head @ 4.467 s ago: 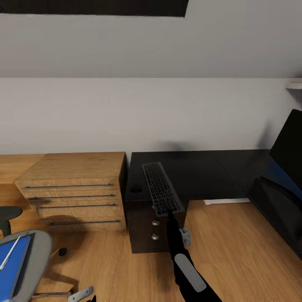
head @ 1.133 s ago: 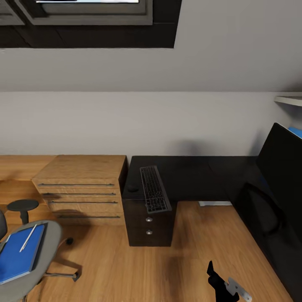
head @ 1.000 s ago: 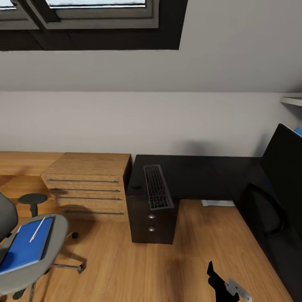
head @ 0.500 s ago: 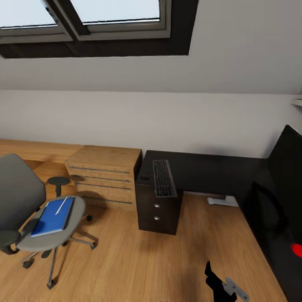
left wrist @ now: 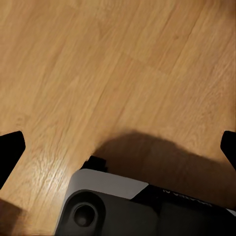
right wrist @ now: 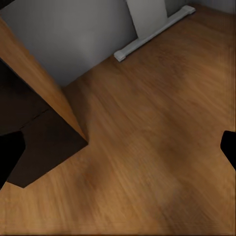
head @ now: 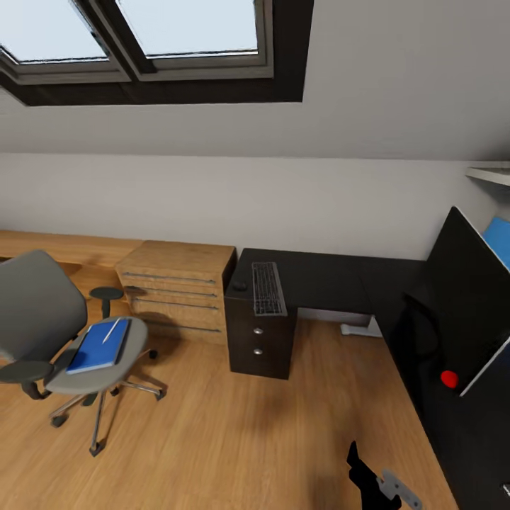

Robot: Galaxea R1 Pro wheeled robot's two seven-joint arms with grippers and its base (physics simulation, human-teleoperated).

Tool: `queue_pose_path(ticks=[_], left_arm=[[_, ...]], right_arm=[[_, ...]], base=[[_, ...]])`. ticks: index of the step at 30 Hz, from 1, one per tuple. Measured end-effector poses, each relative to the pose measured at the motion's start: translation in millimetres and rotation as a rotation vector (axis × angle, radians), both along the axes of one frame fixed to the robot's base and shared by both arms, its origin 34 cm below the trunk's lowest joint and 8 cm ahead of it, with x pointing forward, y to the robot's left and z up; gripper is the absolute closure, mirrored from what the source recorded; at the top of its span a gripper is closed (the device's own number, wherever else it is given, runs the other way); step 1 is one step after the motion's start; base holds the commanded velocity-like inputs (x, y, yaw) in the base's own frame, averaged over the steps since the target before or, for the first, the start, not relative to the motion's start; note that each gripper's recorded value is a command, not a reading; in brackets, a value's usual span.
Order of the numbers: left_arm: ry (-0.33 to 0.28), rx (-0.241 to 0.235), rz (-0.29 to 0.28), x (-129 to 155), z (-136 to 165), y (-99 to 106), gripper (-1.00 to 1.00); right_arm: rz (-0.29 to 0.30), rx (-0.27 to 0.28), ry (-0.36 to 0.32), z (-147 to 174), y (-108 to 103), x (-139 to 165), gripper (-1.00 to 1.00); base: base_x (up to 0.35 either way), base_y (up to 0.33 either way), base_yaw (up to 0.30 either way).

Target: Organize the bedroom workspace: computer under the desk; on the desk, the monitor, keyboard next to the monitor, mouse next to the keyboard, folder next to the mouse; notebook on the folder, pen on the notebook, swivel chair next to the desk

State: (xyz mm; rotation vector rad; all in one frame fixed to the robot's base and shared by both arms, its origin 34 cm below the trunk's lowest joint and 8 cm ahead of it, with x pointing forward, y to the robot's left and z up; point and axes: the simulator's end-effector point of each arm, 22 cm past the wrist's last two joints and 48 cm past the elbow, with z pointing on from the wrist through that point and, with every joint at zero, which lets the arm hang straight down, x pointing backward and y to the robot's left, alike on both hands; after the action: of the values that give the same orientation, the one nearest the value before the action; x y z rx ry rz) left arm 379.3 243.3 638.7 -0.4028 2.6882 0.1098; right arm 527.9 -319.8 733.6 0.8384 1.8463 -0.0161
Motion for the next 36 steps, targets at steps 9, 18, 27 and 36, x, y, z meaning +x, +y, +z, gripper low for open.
queue_pose_path(ticks=[9, 18, 27, 36], left_arm=[[-0.013, 0.000, 0.000, 1.1, 10.9, 0.0, -1.00], [-0.027, -0.001, -0.001, 2.4, 21.5, -0.1, -1.00], [-0.037, -0.001, -0.001, 2.1, 30.4, -0.1, -1.00], [-0.057, 0.003, 0.008, 5.0, 36.8, 1.4, -1.00]], right_arm=[[-0.008, -0.026, -0.038, 19.5, -2.6, 1.0, -1.00], [-0.007, -0.028, -0.058, 33.4, 0.3, 1.3, -1.00], [-0.001, -0.025, -0.071, 44.3, 3.8, 0.8, -1.00], [0.143, -0.066, -0.089, 54.9, 30.6, 11.4, -1.00]], base=[[-0.330, -0.110, 0.000], [-0.330, -0.108, 0.000], [-0.330, -0.104, 0.000], [-0.231, -0.075, 0.000]])
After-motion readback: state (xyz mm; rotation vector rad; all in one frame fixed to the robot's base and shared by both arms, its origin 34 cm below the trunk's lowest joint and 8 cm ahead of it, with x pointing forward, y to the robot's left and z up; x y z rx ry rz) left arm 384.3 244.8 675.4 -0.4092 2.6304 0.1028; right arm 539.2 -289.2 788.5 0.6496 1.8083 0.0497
